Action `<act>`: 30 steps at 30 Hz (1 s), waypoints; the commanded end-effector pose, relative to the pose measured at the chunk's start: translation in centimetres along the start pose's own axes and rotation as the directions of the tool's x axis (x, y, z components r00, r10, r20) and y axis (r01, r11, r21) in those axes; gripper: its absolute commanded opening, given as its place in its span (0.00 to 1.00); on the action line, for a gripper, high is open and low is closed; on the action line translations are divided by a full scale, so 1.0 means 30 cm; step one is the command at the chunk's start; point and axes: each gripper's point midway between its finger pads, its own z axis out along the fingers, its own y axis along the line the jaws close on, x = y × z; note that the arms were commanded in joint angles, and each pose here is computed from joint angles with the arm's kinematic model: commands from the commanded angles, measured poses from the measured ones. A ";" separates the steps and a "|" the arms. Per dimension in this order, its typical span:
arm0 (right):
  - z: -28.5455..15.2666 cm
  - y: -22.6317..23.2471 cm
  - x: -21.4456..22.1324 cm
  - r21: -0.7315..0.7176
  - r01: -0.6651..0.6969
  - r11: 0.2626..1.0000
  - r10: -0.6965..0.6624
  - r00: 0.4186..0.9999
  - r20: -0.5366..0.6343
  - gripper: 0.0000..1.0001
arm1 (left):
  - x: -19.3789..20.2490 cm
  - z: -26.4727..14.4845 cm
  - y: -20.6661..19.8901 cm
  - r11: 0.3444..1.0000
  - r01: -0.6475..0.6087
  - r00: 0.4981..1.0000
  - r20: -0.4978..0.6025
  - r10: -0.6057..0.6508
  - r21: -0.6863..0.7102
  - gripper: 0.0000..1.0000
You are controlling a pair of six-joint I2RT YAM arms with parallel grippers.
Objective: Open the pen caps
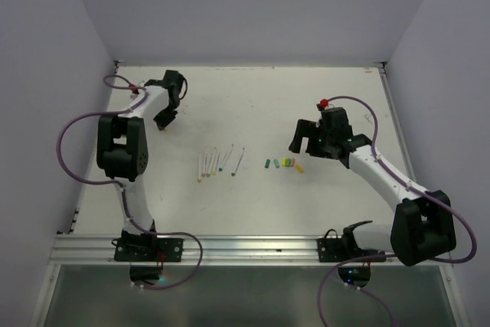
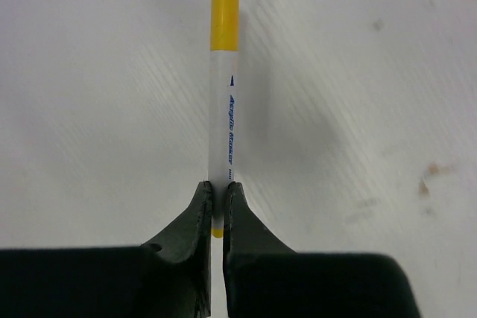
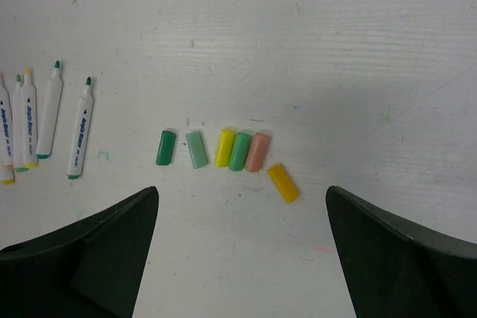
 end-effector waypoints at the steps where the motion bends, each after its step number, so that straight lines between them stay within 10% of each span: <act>1: -0.034 0.033 -0.018 -0.020 -0.039 0.999 0.039 0.999 -0.004 0.99 | -0.005 -0.269 -0.007 0.987 -0.127 0.982 0.149 0.112 0.099 0.00; 6: -0.078 0.077 -0.025 -0.102 -0.045 0.994 0.049 0.998 0.034 0.99 | 0.118 -0.485 -0.021 0.852 -0.269 0.958 0.215 0.189 0.449 0.00; 11: -0.146 0.200 -0.004 -0.308 -0.007 0.951 0.004 1.000 -0.009 0.98 | 0.262 -0.730 -0.030 0.448 -0.292 0.956 0.271 0.112 0.845 0.00; 22: -0.203 0.379 -0.041 -0.465 0.043 0.884 -0.038 0.999 0.021 0.98 | 0.628 -0.973 0.132 -0.214 -0.172 0.924 0.233 0.303 0.961 0.00; 30: -0.146 0.554 0.001 -0.490 0.072 0.869 -0.088 0.996 -0.011 0.99 | 0.726 -0.981 0.187 -0.237 -0.147 0.895 0.231 0.381 0.960 0.00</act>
